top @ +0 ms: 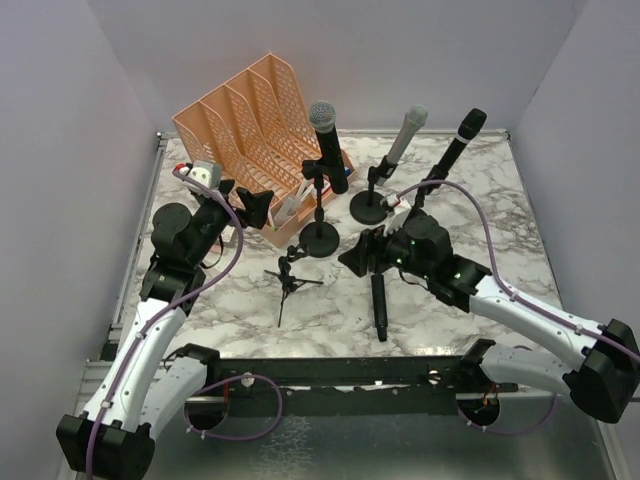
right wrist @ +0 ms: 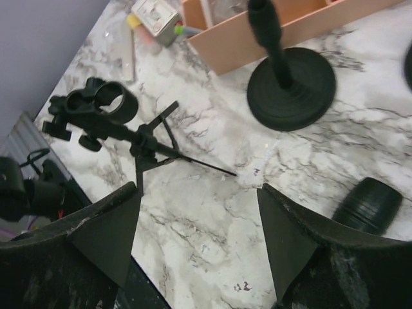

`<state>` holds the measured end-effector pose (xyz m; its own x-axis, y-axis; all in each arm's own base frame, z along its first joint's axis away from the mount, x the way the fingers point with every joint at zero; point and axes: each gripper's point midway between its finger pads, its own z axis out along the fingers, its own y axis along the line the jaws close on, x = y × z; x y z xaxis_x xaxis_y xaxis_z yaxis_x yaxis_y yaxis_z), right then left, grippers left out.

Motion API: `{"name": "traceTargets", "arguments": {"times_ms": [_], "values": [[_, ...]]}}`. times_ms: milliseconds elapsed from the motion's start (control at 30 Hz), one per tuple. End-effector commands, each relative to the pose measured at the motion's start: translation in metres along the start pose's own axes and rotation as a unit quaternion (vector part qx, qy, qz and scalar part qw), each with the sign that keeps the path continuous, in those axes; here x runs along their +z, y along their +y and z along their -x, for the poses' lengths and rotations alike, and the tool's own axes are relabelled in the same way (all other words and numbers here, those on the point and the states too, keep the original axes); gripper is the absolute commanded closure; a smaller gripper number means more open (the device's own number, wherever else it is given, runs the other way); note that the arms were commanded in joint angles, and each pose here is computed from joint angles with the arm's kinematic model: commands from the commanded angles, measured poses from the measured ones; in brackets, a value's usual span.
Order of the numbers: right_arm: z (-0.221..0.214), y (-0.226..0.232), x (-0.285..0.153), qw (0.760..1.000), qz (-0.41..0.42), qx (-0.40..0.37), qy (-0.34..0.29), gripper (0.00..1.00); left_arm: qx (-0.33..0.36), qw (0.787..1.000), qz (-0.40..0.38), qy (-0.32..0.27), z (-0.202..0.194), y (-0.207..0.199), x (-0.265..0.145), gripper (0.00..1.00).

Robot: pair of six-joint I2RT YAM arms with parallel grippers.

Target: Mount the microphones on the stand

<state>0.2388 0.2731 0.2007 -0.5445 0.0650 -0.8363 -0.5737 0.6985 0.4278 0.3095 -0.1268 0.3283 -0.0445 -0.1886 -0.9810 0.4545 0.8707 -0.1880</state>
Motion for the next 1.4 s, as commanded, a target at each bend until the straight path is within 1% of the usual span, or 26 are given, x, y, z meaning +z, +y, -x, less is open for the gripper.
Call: {"name": "traceTargets", "arguments": {"times_ms": [0, 133, 267, 367, 467, 600, 767, 800, 867, 933, 1033, 1167, 1300, 1367], "values": [[-0.011, 0.036, 0.013, 0.995, 0.087, -0.053, 0.000, 0.24, -0.029, 0.999, 0.037, -0.011, 0.001, 0.010, -0.008, 0.01], [-0.023, 0.056, 0.029, 0.987, 0.123, -0.104, 0.002, 0.25, -0.022, 0.999, 0.028, -0.011, 0.002, 0.007, -0.012, 0.01], [-0.033, 0.077, 0.040, 0.975, 0.170, -0.139, -0.014, 0.27, -0.015, 1.000, 0.013, -0.007, 0.000, 0.002, -0.013, 0.01], [-0.042, 0.085, 0.051, 0.970, 0.183, -0.161, -0.023, 0.29, -0.016, 1.000, 0.006, -0.003, -0.004, 0.000, -0.013, 0.01], [-0.052, 0.087, 0.064, 0.970, 0.170, -0.175, -0.013, 0.31, -0.017, 1.000, 0.006, 0.003, -0.008, 0.000, -0.013, 0.01], [-0.063, 0.092, 0.074, 0.974, 0.154, -0.168, -0.011, 0.31, -0.027, 0.999, 0.027, 0.018, -0.017, 0.007, -0.016, 0.01], [-0.069, 0.105, 0.081, 0.981, 0.148, -0.127, -0.012, 0.31, -0.044, 0.996, 0.066, 0.039, -0.035, 0.020, -0.023, 0.01], [-0.067, 0.107, 0.082, 0.983, 0.141, -0.117, -0.019, 0.31, -0.041, 0.996, 0.072, 0.042, -0.037, 0.022, -0.025, 0.01], [-0.061, 0.102, 0.086, 0.991, 0.093, -0.085, -0.034, 0.31, -0.031, 0.994, 0.092, 0.047, -0.039, 0.028, -0.031, 0.01], [-0.058, 0.101, 0.090, 0.996, 0.058, -0.052, -0.036, 0.30, -0.030, 0.991, 0.122, 0.048, -0.040, 0.038, -0.038, 0.01], [-0.056, 0.101, 0.093, 0.999, 0.015, -0.021, -0.039, 0.30, -0.031, 0.983, 0.178, 0.042, -0.038, 0.054, -0.051, 0.01], [-0.059, 0.107, 0.096, 0.999, -0.029, -0.004, -0.034, 0.30, -0.036, 0.974, 0.221, 0.035, -0.037, 0.066, -0.069, 0.01], [-0.075, 0.092, 0.105, 0.994, -0.112, 0.016, -0.005, 0.31, -0.054, 0.971, 0.234, 0.021, -0.039, 0.067, -0.079, 0.01], [-0.080, 0.086, 0.106, 0.988, -0.152, 0.027, 0.008, 0.33, -0.063, 0.971, 0.231, 0.017, -0.040, 0.065, -0.082, 0.01]]}}
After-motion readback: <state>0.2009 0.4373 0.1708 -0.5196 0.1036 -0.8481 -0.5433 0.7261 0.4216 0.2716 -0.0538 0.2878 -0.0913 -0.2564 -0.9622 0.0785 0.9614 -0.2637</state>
